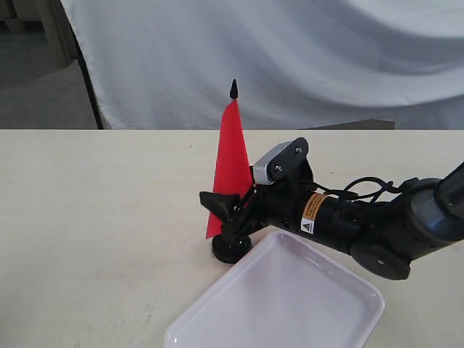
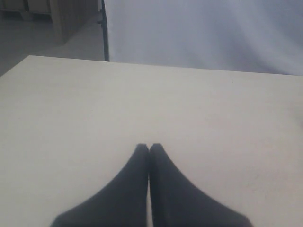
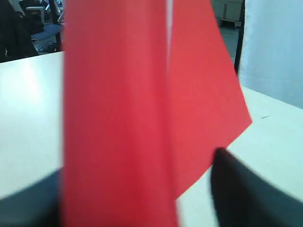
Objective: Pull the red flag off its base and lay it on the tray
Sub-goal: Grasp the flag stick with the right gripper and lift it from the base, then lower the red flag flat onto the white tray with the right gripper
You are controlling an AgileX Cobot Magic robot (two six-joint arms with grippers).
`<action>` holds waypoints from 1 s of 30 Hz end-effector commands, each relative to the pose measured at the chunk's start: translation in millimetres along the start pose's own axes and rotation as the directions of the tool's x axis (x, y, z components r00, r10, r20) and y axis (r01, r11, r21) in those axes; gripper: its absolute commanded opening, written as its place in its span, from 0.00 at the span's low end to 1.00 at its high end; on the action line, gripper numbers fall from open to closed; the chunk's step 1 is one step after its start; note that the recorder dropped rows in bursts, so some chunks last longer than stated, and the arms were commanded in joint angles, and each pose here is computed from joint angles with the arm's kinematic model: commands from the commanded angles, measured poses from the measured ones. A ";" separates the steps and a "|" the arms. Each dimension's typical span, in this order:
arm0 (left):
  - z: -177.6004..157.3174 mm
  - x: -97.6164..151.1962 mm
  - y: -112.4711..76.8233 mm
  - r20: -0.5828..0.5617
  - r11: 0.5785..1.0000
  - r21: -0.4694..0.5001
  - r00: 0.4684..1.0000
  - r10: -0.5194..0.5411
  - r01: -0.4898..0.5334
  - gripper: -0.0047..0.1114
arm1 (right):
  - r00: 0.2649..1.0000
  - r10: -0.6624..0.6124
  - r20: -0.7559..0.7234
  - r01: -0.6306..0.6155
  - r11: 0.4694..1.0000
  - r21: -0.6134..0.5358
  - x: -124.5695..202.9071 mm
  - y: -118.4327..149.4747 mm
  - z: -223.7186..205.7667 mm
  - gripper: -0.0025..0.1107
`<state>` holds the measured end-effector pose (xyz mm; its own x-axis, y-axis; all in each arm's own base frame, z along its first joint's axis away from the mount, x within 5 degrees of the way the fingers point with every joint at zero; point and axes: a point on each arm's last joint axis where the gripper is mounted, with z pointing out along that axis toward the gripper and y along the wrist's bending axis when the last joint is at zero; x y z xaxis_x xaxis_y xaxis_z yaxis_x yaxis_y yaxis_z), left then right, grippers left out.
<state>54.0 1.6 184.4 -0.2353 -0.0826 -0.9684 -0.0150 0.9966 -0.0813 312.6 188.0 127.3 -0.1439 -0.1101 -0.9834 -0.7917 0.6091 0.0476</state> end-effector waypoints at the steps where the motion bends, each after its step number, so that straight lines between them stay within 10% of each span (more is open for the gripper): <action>1: 0.1 0.6 -0.2 0.001 1.000 0.004 1.000 0.004 -0.004 0.04 | 1.000 -0.006 0.017 0.006 1.000 0.004 -1.0 -0.8 0.9 0.03; 11: 0.1 0.6 -0.2 0.001 1.000 0.004 1.000 0.004 -0.004 0.04 | 0.982 -0.140 0.127 0.141 0.990 0.002 -73.2 10.1 -22.3 0.02; 19: 0.1 0.6 -0.2 0.001 1.000 0.004 1.000 0.004 -0.004 0.04 | 0.882 -0.434 -0.184 0.458 0.882 0.115 -122.0 13.8 -71.1 0.02; 25: 0.1 0.6 -0.2 0.001 1.000 0.004 1.000 0.004 -0.004 0.04 | 0.578 -0.545 -0.608 0.715 0.697 0.055 -111.1 12.6 -93.1 0.02; 30: 0.1 0.6 -0.2 0.001 1.000 0.004 1.000 0.004 -0.004 0.04 | 0.193 -0.672 -0.714 0.828 0.502 -0.248 -92.2 39.4 -85.8 0.02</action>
<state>54.0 1.6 184.4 -0.2353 -0.0826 -0.9684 -0.0150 0.9966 -0.0813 252.0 148.3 243.1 0.0345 -0.9579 -0.2849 -0.6483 0.1954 -0.7358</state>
